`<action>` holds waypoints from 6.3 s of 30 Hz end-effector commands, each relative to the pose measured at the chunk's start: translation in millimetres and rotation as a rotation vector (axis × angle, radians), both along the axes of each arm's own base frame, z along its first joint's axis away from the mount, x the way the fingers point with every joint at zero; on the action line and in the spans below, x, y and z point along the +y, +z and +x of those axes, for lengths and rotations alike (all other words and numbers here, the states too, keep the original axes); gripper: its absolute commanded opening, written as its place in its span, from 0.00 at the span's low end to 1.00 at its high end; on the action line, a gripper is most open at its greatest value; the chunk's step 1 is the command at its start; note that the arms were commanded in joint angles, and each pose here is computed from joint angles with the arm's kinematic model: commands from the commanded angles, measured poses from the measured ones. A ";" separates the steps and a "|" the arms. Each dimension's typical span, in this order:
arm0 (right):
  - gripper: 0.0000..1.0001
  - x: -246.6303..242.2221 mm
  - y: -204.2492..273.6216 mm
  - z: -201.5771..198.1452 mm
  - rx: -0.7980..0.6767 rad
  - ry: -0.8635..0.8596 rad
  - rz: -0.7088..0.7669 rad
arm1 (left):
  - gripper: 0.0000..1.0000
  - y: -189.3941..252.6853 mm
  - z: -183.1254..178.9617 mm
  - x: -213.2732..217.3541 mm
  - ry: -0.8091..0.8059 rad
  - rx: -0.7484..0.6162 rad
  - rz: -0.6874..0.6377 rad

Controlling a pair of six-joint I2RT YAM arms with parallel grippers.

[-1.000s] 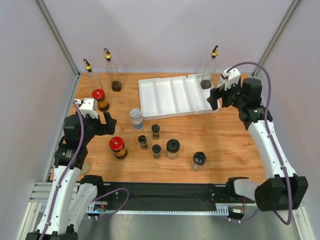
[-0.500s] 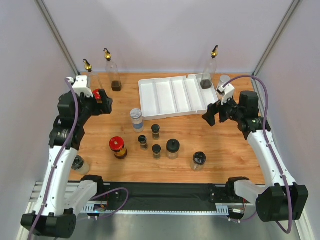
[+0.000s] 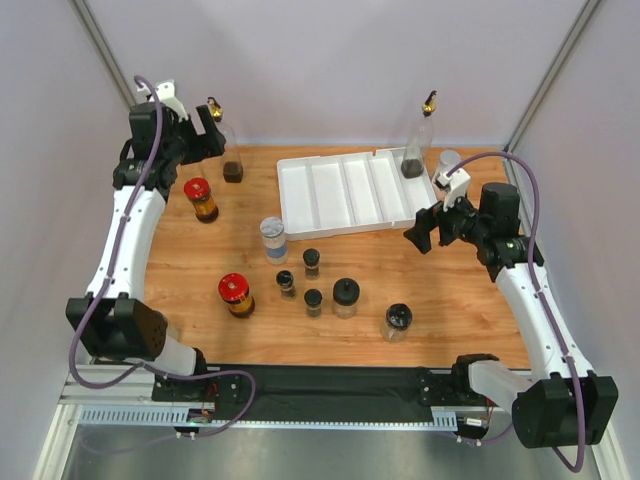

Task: Organize the condiment bottles
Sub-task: Pick up the bottle from the center of the board, then place the bottle in the storage box.

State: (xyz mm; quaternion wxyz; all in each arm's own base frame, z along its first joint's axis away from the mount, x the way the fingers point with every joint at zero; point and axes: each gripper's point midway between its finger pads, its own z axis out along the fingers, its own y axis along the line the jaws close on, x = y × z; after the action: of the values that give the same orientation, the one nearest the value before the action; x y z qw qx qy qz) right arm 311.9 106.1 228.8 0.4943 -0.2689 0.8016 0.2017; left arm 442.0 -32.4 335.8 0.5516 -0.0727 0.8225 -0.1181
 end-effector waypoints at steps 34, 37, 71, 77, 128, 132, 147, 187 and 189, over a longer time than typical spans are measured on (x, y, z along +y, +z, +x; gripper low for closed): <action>1.00 -3.7 6.1 2.5 -0.037 0.011 -0.035 | 0.79 -59.5 106.0 114.9 0.281 -0.012 0.149; 1.00 -3.9 4.6 3.4 -0.032 0.011 -0.038 | 0.77 -58.9 114.2 113.9 0.265 -0.031 0.159; 1.00 -4.4 -7.1 7.7 0.010 0.008 -0.043 | 0.00 -15.4 134.8 102.6 0.156 -0.201 0.210; 1.00 -4.6 -8.5 7.5 0.012 0.010 -0.046 | 0.00 14.8 126.5 102.2 0.164 -0.264 0.219; 1.00 -2.2 -2.3 2.3 -0.002 0.027 -0.038 | 0.00 134.2 93.5 76.2 0.156 -0.507 0.178; 1.00 -2.1 -3.3 3.5 0.000 0.028 -0.039 | 0.00 132.6 101.1 63.3 0.128 -0.509 0.168; 1.00 -2.2 -6.5 3.3 0.012 0.033 -0.044 | 0.00 142.4 100.6 -0.4 -0.006 -0.538 0.135; 1.00 -35.2 14.1 12.9 -0.023 -0.136 -0.032 | 0.00 82.4 56.5 -330.2 -0.537 -0.437 -0.007; 1.00 -40.3 16.1 14.2 -0.028 -0.156 -0.030 | 0.00 78.6 54.8 -341.2 -0.550 -0.435 -0.011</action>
State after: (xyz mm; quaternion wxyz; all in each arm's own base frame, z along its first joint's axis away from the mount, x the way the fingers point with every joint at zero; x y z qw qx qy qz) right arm 317.1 76.6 213.8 0.4750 -0.2355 0.8312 0.1673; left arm 507.1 -361.5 338.1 0.5969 0.1886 0.7404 -0.2449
